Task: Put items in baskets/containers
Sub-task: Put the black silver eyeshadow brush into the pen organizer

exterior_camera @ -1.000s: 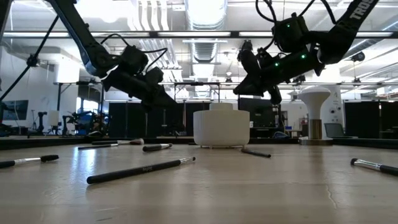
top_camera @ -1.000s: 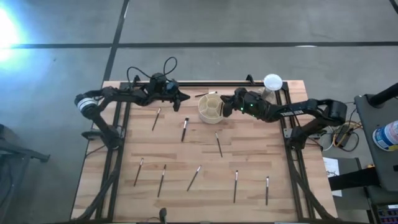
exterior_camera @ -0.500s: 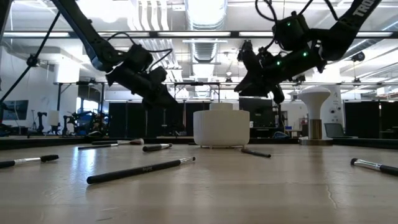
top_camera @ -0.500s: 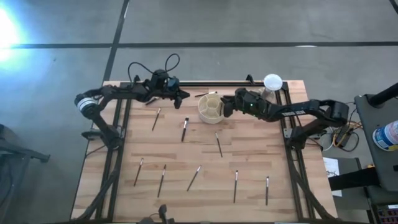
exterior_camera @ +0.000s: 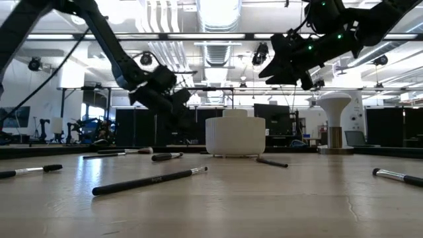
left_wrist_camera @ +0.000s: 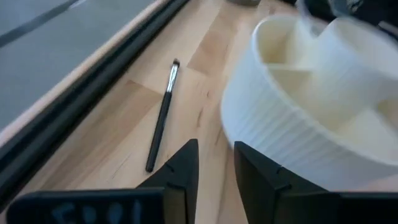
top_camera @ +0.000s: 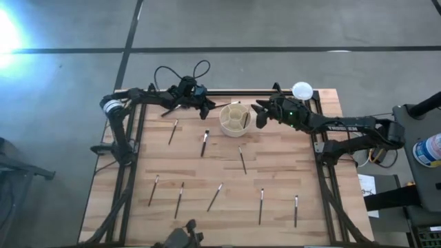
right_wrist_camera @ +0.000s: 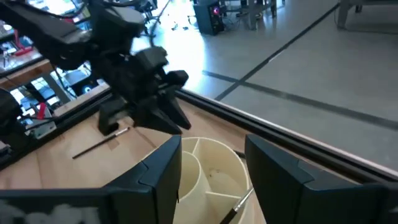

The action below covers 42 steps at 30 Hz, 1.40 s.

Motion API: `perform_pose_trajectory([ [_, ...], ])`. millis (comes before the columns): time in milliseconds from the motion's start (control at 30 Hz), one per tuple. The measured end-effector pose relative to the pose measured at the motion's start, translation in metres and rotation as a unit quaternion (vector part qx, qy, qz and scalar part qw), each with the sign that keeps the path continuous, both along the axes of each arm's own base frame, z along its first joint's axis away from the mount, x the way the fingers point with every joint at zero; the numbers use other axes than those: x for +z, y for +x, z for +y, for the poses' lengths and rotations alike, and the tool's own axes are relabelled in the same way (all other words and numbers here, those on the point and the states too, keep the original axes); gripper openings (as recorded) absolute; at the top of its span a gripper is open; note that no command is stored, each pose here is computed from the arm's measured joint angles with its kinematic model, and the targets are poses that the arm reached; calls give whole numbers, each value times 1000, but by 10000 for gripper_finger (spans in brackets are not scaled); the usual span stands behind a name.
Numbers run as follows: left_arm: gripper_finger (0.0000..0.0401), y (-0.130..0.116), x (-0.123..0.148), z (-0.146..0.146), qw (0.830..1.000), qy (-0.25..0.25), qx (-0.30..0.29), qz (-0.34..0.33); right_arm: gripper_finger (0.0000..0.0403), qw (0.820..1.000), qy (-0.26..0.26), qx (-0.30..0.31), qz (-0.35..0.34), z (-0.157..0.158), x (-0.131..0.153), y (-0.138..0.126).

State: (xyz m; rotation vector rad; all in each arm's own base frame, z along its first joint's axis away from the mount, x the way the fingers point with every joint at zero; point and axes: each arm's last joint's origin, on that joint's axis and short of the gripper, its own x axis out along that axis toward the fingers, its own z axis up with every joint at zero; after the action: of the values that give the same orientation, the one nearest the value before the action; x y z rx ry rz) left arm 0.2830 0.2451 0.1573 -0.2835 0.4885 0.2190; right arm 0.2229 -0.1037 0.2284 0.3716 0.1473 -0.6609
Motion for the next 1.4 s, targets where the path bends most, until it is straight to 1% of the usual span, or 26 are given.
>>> perform_pose_trajectory([
  [100, 94, 5, -9, 5, 1000, 5, -7, 12, 169, 1000, -3, 1, 2, 1, 1, -1],
  [267, 94, 11, -17, 12, 999, 19, 8, 30, 169, 1000, -11, 4, 8, 1, 2, -2],
  [367, 94, 14, -17, 14, 999, 14, 6, 38, 169, 1000, -17, 4, 13, 1, 1, -2],
  [500, 94, 19, -14, 19, 999, 28, 6, 39, 169, 1000, -23, -1, 16, 0, 2, -2],
  [567, 94, 21, -14, 22, 998, 31, 8, 49, 169, 1000, -24, -2, 17, 0, 1, -2],
  [733, 94, 29, -20, 30, 995, 27, -14, 94, 169, 999, -29, 0, 21, 0, 1, -2],
  [800, 94, 33, -24, 34, 994, 26, -10, 108, 169, 999, -32, 1, 23, 0, 2, -2],
  [967, 94, 41, -25, 43, 990, 30, -3, 140, 169, 999, -31, 1, 23, 0, 1, -2],
  [1100, 92, 42, -25, 45, 988, 30, -6, 148, 169, 999, -33, 1, 24, 0, 1, -2],
  [1200, 75, 41, -27, 44, 985, 44, -2, 165, 169, 999, -34, 2, 25, 0, 1, -2],
  [1300, 44, 40, -28, 44, 981, 56, -2, 183, 169, 999, -35, 2, 26, 0, 1, -2],
  [1400, 13, 39, -29, 43, 979, 57, -5, 194, 169, 999, -37, 3, 27, 0, 1, -2],
])
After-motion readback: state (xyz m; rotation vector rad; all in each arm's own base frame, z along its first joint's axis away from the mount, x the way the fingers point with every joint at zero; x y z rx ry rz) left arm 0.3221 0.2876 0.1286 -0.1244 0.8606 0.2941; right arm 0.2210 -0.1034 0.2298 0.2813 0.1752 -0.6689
